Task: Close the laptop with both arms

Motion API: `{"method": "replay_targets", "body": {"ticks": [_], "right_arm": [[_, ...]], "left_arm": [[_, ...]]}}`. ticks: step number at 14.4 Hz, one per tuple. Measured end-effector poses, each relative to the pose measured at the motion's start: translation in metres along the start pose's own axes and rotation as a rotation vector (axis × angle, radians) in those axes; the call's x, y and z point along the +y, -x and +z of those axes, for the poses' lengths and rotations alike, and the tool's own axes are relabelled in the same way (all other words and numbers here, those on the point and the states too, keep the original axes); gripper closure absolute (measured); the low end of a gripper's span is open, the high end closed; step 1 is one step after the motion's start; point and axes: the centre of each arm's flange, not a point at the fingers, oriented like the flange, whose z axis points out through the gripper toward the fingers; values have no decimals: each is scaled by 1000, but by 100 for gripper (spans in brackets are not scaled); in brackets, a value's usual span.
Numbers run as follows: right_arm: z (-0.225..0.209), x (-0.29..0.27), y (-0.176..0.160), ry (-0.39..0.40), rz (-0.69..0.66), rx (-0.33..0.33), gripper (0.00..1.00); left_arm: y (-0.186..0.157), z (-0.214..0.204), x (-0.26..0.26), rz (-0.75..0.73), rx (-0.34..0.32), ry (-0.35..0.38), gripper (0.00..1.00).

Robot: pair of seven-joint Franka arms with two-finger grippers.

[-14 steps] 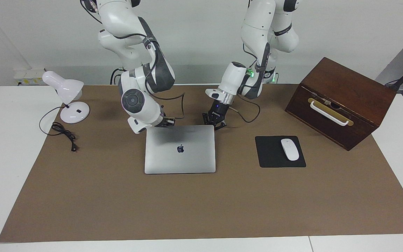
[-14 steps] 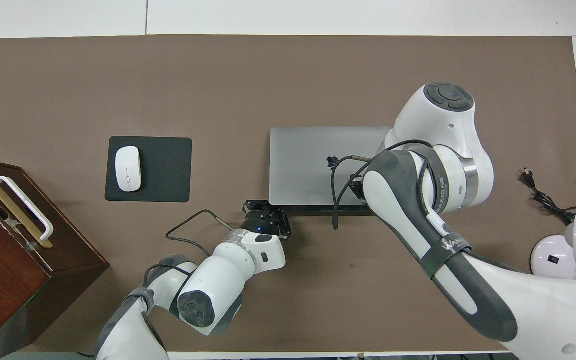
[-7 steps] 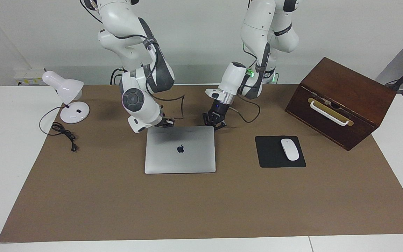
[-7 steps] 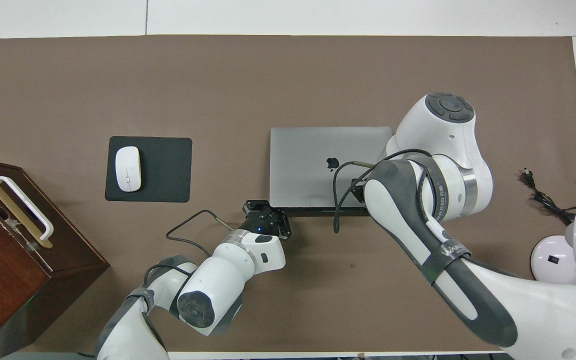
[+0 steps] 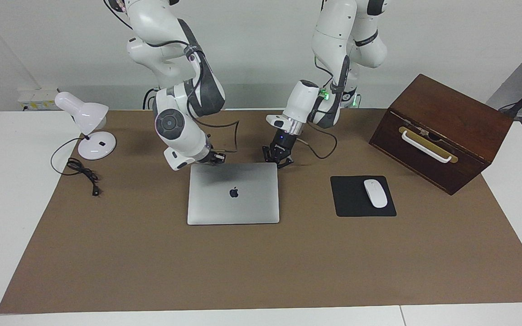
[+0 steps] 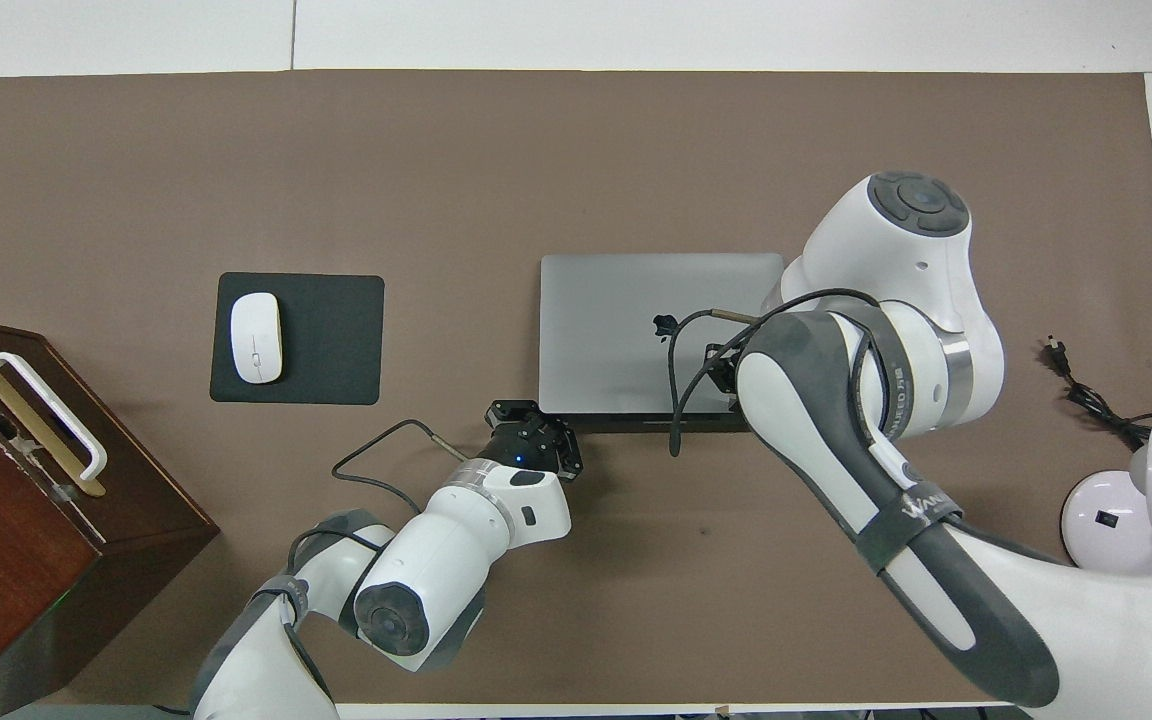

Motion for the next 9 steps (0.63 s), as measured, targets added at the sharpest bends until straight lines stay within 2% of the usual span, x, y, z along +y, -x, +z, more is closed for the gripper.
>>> {"method": "replay_targets", "body": {"ticks": [3,7,9], "right_arm": [[-33,3,-13,-61,12,101,99],[-80,9,-42,-179,4,343,99],[-122,20,-54,-180,-33,436,99]], "left_arm": [[0,0,0,0,0,0,99],[0,-1,0,-12,0,0,99],[1,-2,-1,-20,-2,-1,99]]}}
